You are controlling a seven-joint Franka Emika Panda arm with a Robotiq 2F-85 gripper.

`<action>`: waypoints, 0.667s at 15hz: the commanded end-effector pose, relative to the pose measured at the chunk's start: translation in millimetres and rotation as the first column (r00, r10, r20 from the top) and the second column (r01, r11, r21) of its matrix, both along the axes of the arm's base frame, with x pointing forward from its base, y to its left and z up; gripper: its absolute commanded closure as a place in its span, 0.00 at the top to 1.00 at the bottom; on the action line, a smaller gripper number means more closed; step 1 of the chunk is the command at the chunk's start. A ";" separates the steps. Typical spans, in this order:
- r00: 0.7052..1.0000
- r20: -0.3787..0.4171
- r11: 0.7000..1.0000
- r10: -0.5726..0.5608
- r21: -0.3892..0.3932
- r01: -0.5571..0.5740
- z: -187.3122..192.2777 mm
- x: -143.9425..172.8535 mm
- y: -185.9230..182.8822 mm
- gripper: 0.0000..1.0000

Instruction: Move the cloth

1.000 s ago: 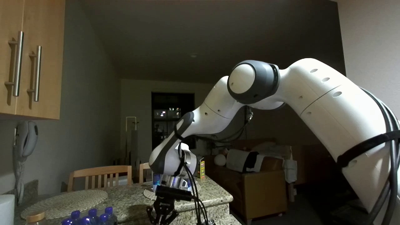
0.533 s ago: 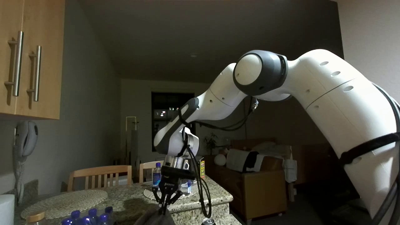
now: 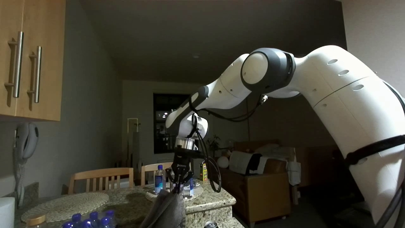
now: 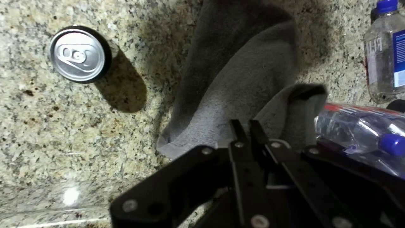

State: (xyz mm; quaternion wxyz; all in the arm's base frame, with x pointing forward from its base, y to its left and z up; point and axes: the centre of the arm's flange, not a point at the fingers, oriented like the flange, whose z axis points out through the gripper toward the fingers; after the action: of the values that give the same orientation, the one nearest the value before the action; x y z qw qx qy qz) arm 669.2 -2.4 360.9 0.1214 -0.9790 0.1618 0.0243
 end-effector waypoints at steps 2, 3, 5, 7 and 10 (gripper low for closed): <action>0.985 -0.035 0.985 0.169 0.027 -0.168 36.9 0.6 -51.8 0.08; 0.978 -0.046 0.979 0.204 0.029 -0.203 43.7 0.0 -61.9 0.08; 0.962 -0.067 0.964 0.266 0.021 -0.265 57.1 -1.5 -76.0 0.08; 0.945 -0.081 0.949 0.316 0.007 -0.317 69.0 -3.8 -81.8 0.08; 0.927 -0.078 0.929 0.366 -0.025 -0.369 85.2 -5.7 -80.9 0.08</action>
State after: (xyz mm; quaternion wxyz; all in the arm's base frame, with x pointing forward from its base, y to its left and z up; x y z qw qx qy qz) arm 661.7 -82.3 428.7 0.1069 -0.9910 0.0177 0.0781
